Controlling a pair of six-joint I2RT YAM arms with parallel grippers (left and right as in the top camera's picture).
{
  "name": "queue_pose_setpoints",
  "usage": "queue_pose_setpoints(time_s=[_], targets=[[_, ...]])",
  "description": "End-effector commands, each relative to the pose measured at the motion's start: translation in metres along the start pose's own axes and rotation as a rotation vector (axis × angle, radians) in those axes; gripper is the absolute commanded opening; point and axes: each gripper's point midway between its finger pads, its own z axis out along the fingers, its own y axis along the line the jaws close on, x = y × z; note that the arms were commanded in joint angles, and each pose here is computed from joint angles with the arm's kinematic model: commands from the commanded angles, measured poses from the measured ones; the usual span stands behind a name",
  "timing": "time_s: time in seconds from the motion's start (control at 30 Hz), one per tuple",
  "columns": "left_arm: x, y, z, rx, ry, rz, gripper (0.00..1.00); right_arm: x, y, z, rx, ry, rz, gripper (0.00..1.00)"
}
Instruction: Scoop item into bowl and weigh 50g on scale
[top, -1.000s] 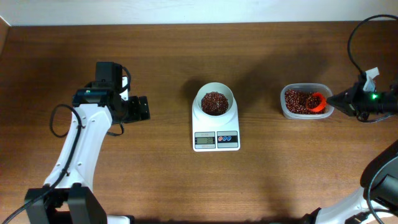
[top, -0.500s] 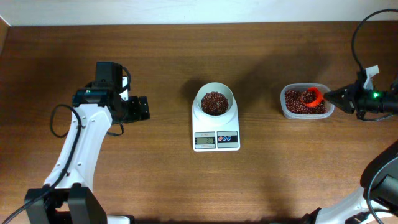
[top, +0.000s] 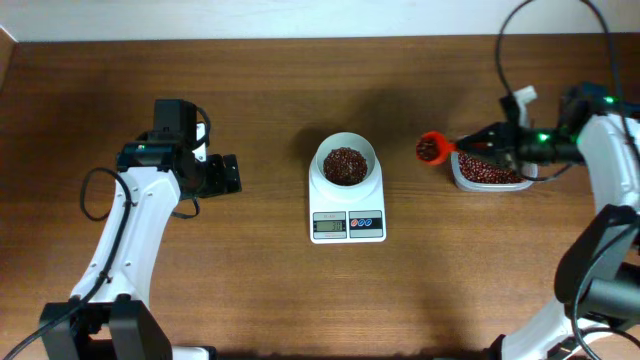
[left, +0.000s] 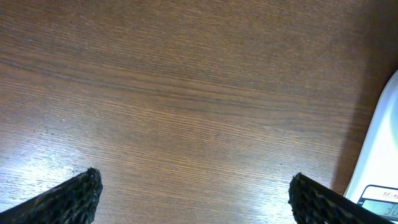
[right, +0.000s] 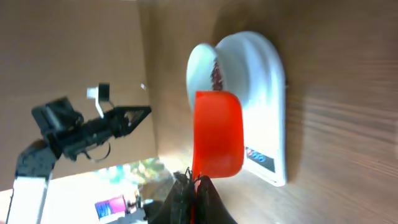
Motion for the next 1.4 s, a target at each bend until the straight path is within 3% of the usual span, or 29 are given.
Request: queue_pose_setpoints(time_s=[0.0,0.3,0.37,0.8,1.37], targets=[[-0.005,0.001,-0.004,-0.002,-0.014,0.007,0.99,0.007,0.024,0.024,-0.047,0.061,-0.064,0.04],[-0.005,0.001,-0.004,-0.002,-0.014,0.007,0.99,0.018,0.063,0.099,-0.071,0.162,-0.237,0.04],[-0.005,0.001,-0.004,-0.002,-0.014,0.007,0.99,0.014,0.049,0.106,0.038,0.148,-0.231,0.04],[-0.005,0.001,-0.004,-0.002,-0.014,0.007,0.99,-0.001,0.054,0.111,0.415,0.103,-0.394,0.04],[-0.005,0.001,-0.004,-0.002,-0.014,0.007,0.99,-0.005,0.058,0.115,0.411,0.087,-0.429,0.04]])
